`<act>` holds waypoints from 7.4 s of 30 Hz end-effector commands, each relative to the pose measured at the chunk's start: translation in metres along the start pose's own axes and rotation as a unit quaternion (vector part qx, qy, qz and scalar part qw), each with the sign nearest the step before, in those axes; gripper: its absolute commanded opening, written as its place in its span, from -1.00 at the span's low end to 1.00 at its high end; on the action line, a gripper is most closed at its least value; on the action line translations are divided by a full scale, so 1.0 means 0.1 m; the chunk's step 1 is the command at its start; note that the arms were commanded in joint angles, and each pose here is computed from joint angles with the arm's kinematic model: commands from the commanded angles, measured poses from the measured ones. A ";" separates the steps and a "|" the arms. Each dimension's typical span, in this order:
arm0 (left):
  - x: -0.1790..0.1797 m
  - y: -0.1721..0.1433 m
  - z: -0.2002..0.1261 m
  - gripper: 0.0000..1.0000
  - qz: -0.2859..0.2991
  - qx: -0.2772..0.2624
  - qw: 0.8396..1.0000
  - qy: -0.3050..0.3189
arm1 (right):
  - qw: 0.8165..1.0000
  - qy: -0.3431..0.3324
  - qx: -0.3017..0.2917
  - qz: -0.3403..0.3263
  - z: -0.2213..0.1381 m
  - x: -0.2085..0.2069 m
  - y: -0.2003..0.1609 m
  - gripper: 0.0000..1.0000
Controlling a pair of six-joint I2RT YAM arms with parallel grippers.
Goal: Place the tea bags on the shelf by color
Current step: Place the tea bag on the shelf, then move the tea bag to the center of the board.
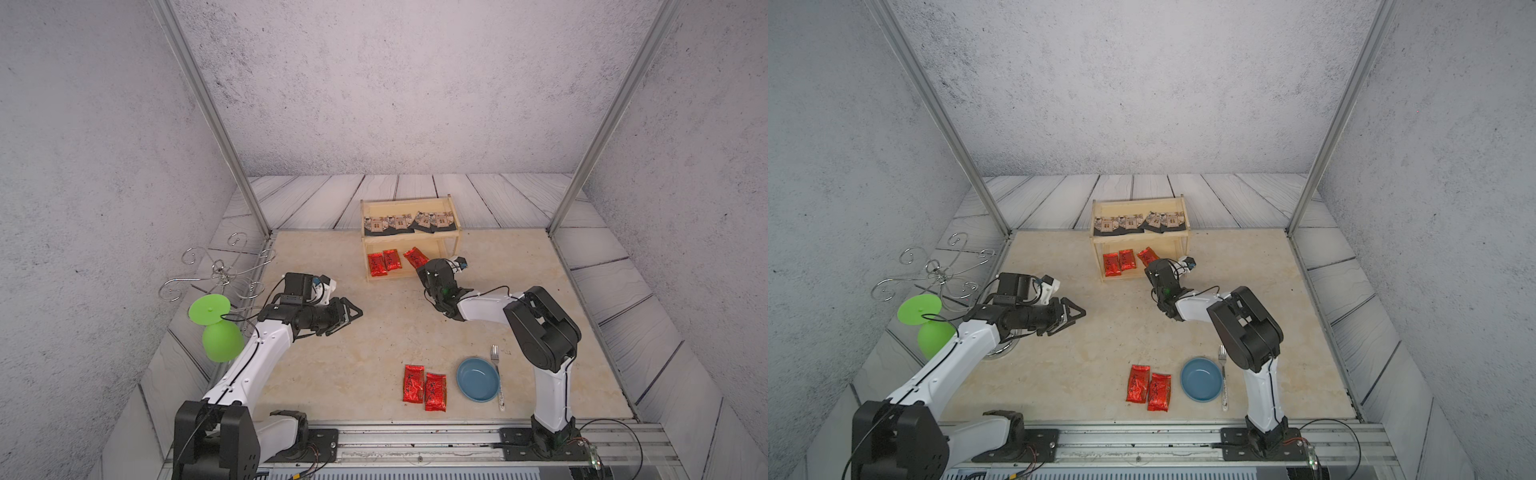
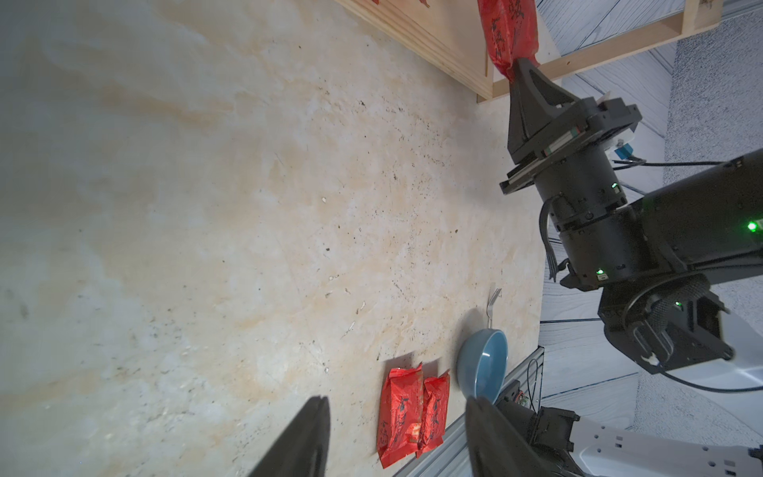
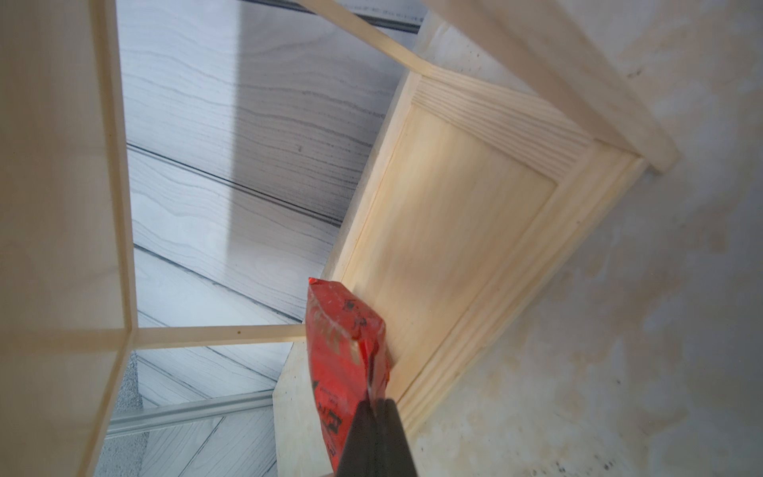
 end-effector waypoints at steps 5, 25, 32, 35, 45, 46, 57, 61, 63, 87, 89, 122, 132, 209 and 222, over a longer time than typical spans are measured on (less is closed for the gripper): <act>-0.05 0.01 -0.04 0.14 0.007 0.006 1.000 -0.010 | 0.999 -0.017 -0.030 0.021 0.21 -0.01 -0.04 -0.98; -0.05 0.00 -0.04 0.12 0.005 0.009 1.000 -0.015 | 0.998 -0.039 -0.035 0.036 0.54 -0.12 -0.25 -0.88; -0.05 -0.01 -0.04 0.12 0.004 0.010 1.000 -0.018 | 0.997 -0.046 -0.040 0.043 0.61 -0.13 -0.27 -0.84; -0.05 -0.01 -0.04 0.12 0.004 0.011 1.000 -0.018 | 0.997 -0.048 -0.039 0.049 0.64 -0.13 -0.29 -0.82; -0.05 -0.01 -0.04 0.12 0.005 0.010 1.000 -0.018 | 0.997 -0.043 -0.032 0.058 0.70 -0.11 -0.34 -0.71; -0.05 -0.01 -0.03 0.12 0.004 0.012 1.000 -0.017 | 0.997 -0.042 -0.029 0.057 0.70 -0.11 -0.36 -0.69; -0.04 -0.01 -0.04 0.12 0.004 0.010 1.000 -0.017 | 0.997 -0.036 -0.008 0.061 0.73 -0.10 -0.48 -0.67; -0.04 -0.02 -0.03 0.12 0.003 0.011 1.000 -0.017 | 0.997 -0.037 -0.003 0.062 0.74 -0.10 -0.51 -0.67; -0.05 -0.01 -0.04 0.12 0.004 0.010 1.000 -0.018 | 0.997 -0.037 -0.001 0.063 0.73 -0.10 -0.52 -0.67; -0.02 -0.01 -0.01 0.12 -0.004 0.012 1.000 -0.023 | 0.997 -0.027 0.009 0.071 0.69 -0.06 -0.52 -0.82; -0.02 -0.01 -0.01 0.11 -0.004 0.012 1.000 -0.023 | 0.997 -0.026 0.010 0.071 0.68 -0.06 -0.51 -0.81; 0.08 -0.28 0.22 0.16 0.007 0.024 0.999 0.049 | 0.747 0.037 0.399 -0.530 -1.99 -0.44 -0.70 -0.32; 0.24 -0.41 0.45 0.19 -0.017 0.055 0.997 0.048 | 0.605 0.089 0.420 -0.671 -2.69 -0.85 -0.99 -0.06; 0.15 -0.51 0.83 0.15 -0.034 0.148 0.988 0.021 | 0.776 0.103 0.476 -0.400 -1.56 -0.71 -0.94 0.06; 0.30 -0.37 0.85 0.15 -0.063 0.123 0.990 0.029 | 0.750 0.158 0.523 -0.373 -1.32 -0.68 -1.17 -0.04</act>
Point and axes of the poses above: each gripper's point midway between its finger pads, its own z axis out along the fingers, its own x axis along the line the jaws close on, y = z × x, the point moved 7 cm from there along -z, back along the fingers, and after that the axes turned 4 degrees about -z, right-handed, at the moved point
